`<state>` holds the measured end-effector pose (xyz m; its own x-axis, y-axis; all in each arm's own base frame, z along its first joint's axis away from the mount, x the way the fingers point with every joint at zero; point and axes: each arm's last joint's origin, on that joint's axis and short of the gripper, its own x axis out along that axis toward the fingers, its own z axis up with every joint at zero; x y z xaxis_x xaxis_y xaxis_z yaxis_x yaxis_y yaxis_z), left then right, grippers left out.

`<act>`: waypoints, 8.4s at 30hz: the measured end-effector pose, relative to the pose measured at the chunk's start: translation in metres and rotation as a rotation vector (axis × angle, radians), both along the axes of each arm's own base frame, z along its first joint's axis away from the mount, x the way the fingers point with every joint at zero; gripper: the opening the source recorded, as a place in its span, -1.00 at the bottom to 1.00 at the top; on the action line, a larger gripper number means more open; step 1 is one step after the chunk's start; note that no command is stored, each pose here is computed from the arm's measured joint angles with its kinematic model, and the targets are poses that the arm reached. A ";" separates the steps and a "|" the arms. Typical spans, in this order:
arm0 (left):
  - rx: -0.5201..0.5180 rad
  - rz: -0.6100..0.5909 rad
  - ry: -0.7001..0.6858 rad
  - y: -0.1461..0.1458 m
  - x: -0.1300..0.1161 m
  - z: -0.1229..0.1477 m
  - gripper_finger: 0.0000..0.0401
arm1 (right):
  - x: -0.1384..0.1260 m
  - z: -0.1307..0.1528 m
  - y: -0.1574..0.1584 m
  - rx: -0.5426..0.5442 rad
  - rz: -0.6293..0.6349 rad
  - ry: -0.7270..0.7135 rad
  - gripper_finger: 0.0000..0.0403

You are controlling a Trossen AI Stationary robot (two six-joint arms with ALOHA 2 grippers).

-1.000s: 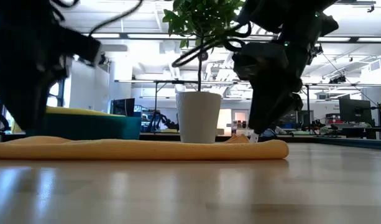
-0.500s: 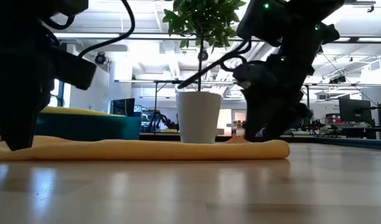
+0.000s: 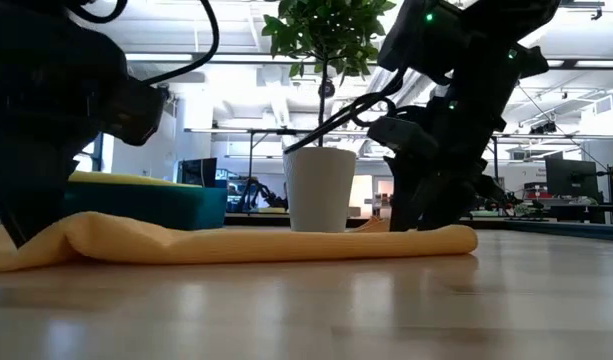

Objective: Fold microfiber towels
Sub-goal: Fold the orange towel, then put the orange towel into the blue bin

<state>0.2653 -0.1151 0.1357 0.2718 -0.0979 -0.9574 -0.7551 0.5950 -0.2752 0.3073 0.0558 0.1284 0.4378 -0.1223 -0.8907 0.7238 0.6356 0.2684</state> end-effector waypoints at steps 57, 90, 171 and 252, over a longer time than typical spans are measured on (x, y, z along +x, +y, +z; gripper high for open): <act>0.097 -0.225 -0.492 -0.012 0.071 0.150 -0.31 | -0.029 0.095 0.028 0.071 0.111 0.362 -1.00; 0.338 -0.279 -0.416 0.026 -0.013 0.248 -0.31 | 0.045 0.075 0.049 0.128 -0.130 -0.180 -1.00; 0.112 0.529 -0.369 0.033 0.075 -0.012 0.09 | -0.140 0.111 0.008 -0.046 0.251 -0.190 -0.34; 0.652 0.300 0.057 0.223 0.016 0.091 -0.98 | -0.142 0.101 0.000 -0.175 0.105 -0.183 -0.34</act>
<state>0.2809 0.1082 0.2271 0.1456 0.5694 -0.8091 -0.9145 0.3895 0.1096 0.1653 0.0557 0.2292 0.6082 -0.2128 -0.7647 0.6009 0.7529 0.2684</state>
